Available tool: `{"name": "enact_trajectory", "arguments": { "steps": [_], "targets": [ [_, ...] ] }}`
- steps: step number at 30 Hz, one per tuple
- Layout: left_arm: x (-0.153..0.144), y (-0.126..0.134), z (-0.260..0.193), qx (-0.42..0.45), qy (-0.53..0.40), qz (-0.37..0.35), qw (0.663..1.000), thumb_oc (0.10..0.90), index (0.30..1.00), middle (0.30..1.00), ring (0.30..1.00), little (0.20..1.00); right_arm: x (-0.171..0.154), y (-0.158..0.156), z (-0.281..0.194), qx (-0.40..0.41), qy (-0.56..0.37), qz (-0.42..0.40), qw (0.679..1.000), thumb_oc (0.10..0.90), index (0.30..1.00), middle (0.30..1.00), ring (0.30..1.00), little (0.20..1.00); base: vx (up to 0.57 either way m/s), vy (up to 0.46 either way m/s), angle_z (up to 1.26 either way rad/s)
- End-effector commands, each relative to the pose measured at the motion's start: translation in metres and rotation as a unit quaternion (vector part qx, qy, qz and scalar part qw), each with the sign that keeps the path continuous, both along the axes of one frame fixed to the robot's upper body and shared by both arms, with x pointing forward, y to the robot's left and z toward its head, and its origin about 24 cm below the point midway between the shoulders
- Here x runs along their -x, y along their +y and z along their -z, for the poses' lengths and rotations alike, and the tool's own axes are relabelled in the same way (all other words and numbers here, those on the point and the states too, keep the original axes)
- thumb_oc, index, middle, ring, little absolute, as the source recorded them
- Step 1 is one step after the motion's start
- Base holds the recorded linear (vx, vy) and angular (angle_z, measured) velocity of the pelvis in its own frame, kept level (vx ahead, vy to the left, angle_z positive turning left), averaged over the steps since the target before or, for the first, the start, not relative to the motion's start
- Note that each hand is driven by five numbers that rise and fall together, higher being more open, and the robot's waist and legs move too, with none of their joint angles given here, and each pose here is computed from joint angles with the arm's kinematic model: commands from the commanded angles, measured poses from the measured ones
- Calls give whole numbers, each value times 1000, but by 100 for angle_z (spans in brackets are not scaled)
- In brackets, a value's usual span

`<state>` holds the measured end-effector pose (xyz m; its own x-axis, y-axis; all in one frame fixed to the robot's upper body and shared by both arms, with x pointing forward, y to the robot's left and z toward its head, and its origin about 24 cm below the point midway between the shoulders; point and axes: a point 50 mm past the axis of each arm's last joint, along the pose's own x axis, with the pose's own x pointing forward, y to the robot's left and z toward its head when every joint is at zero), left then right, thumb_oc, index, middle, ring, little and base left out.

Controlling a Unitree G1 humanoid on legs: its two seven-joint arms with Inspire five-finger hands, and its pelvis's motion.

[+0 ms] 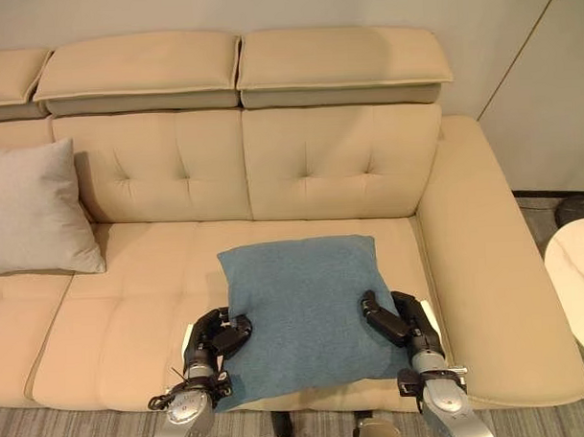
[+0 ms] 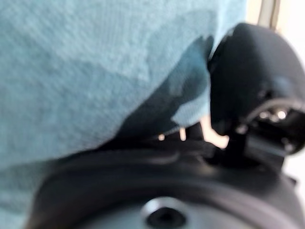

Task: Pick up all the scattered cushions and arrange them neatly on the sofa.

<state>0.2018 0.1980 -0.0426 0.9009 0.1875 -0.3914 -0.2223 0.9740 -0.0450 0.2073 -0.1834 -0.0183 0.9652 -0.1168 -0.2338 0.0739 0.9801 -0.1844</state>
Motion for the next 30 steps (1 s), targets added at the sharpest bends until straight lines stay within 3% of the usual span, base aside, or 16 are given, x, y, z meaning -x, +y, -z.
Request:
{"name": "enact_trajectory", "arguments": {
  "steps": [1, 10, 16, 19, 20, 21, 26, 30],
  "targets": [
    [-42, -34, -66, 10, -195, 72, 978, 400, 300, 300, 300, 300, -41, 20, -81, -22, -222, -51, 974, 400, 300, 300, 300, 300, 0, 0, 0],
    [-87, -56, -123, -34, -310, 79, 947, 400, 300, 300, 300, 300, -73, 23, -127, 27, -314, -38, 948, 400, 300, 300, 300, 300, -26, -16, 6],
    [-123, -74, -188, -68, -417, 67, 904, 400, 300, 300, 300, 300, -103, 35, -182, 28, -417, -11, 908, 400, 300, 300, 300, 300, 8, -38, 7],
    [-142, -80, -247, -104, -497, 47, 860, 400, 300, 300, 300, 300, -117, 43, -238, 56, -507, 10, 860, 400, 300, 300, 300, 300, 23, -41, 7],
    [-142, -80, -247, -104, -497, 47, 860, 400, 300, 300, 300, 300, -117, 43, -238, 56, -508, 10, 860, 400, 300, 300, 300, 300, 32, -36, 8],
    [-142, -83, -275, -111, -540, 30, 834, 400, 300, 300, 300, 300, -118, 45, -263, 80, -552, 26, 830, 400, 300, 300, 300, 300, 20, -21, 7],
    [-138, -85, -305, -118, -591, -2, 798, 400, 300, 300, 300, 300, -113, 46, -291, 107, -608, 61, 784, 400, 300, 300, 300, 300, 39, -19, 7],
    [-149, -78, -353, -180, -619, -17, 764, 400, 300, 300, 300, 300, -118, 51, -330, 132, -648, 78, 746, 400, 300, 300, 300, 300, 8, -5, 8]
  ]
}}
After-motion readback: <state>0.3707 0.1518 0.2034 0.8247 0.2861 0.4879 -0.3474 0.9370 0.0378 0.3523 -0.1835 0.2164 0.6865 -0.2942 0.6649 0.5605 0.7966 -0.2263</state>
